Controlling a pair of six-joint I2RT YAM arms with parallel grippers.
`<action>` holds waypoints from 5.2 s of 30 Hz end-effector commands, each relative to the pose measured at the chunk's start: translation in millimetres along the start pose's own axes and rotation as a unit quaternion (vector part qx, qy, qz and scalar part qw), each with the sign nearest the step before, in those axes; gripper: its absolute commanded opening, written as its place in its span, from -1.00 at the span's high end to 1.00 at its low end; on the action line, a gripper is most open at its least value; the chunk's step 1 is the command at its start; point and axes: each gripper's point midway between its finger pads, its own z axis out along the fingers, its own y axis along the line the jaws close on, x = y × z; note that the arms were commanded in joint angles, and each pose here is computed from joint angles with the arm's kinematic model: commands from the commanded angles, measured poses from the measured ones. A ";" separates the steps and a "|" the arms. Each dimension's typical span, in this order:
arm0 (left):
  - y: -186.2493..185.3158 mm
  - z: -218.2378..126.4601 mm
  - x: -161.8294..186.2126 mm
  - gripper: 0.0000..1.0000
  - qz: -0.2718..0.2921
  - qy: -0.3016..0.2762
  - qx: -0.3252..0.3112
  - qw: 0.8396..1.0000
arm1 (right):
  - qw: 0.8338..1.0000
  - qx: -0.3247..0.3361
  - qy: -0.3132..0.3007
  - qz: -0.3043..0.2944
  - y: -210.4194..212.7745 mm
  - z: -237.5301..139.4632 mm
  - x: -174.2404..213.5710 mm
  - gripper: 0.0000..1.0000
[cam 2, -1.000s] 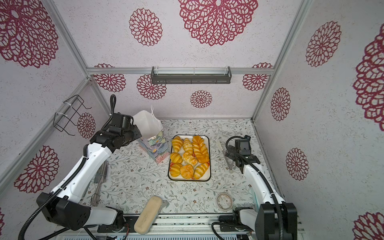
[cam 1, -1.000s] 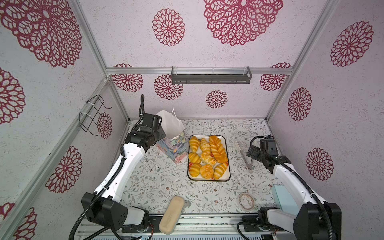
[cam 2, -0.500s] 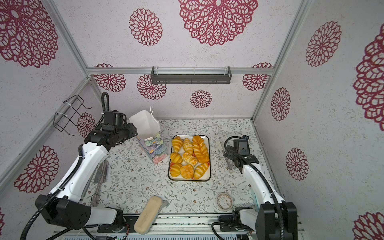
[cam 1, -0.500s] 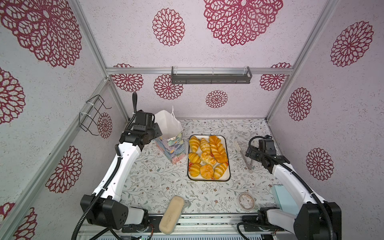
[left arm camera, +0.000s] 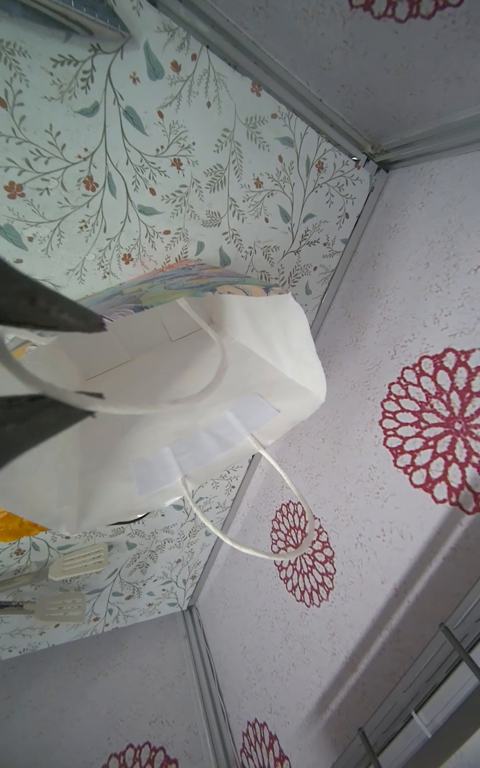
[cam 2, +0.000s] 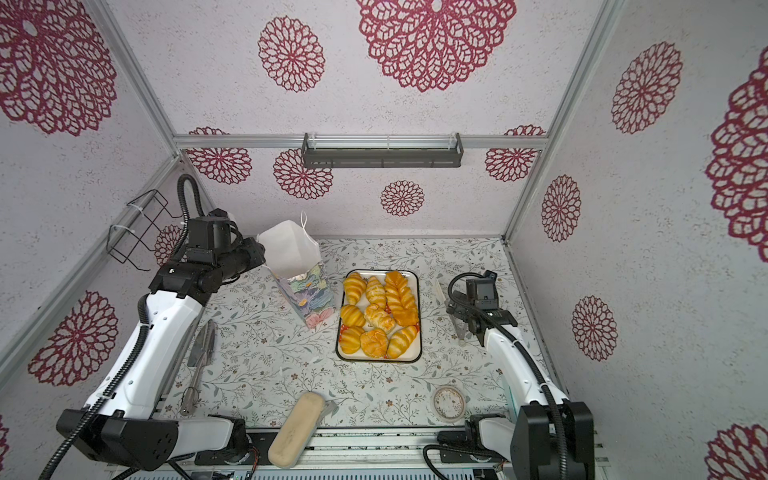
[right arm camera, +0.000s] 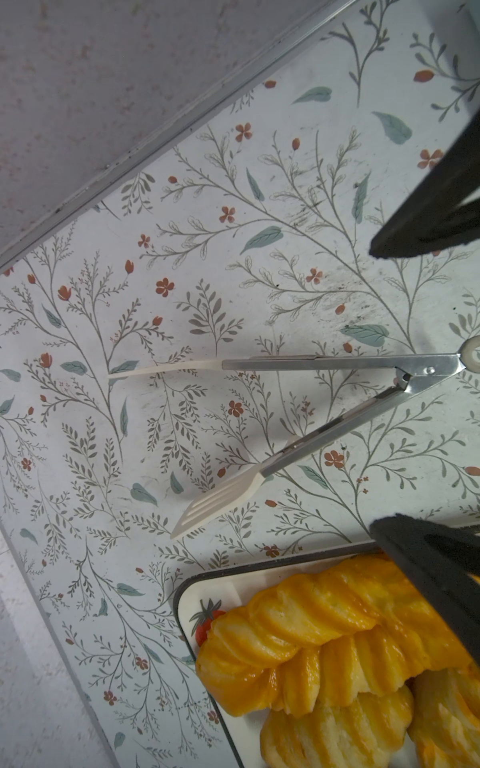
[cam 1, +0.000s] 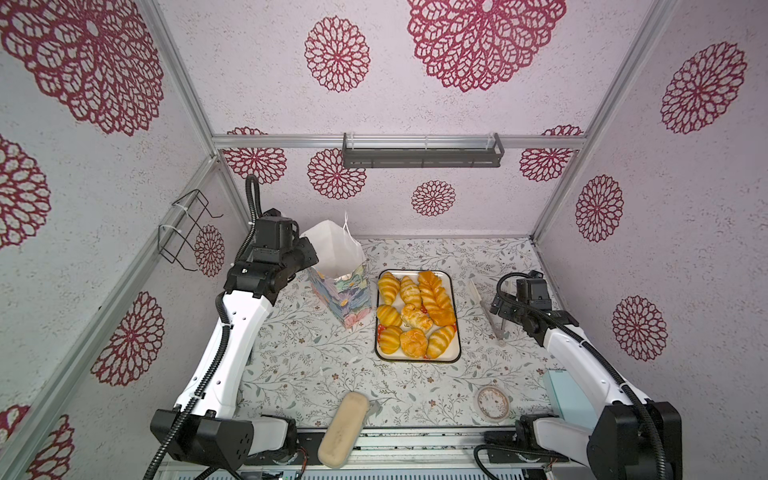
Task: Place the fake bread into the paper bag
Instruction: 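Close the left gripper on the paper bag handle and lift it slightly, then lower the right gripper and grasp the metal tongs by their hinge end, then lift the tongs with the right gripper and move them over the bread tray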
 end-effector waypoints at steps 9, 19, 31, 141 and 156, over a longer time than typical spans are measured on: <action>25.6 3.2 1.0 1.00 -0.031 0.010 0.029 0.999 | 1.000 0.017 0.001 -0.002 -2.8 0.0 -5.6 -0.98; 24.3 14.1 6.1 1.00 -0.028 0.027 0.073 0.997 | 0.999 0.044 0.027 -0.007 -16.3 14.9 1.4 -0.98; 39.7 18.0 -3.4 1.00 -0.035 0.029 0.063 0.997 | 0.997 0.001 0.077 -0.030 0.3 52.3 16.4 -0.98; 28.5 16.9 3.5 1.00 -0.017 0.051 0.080 0.995 | 0.979 -0.118 0.114 -0.119 69.8 -30.9 38.9 0.09; 29.6 20.7 9.4 1.00 -0.009 0.055 0.084 0.995 | 0.959 -0.174 0.155 -0.162 111.9 -37.6 54.9 0.06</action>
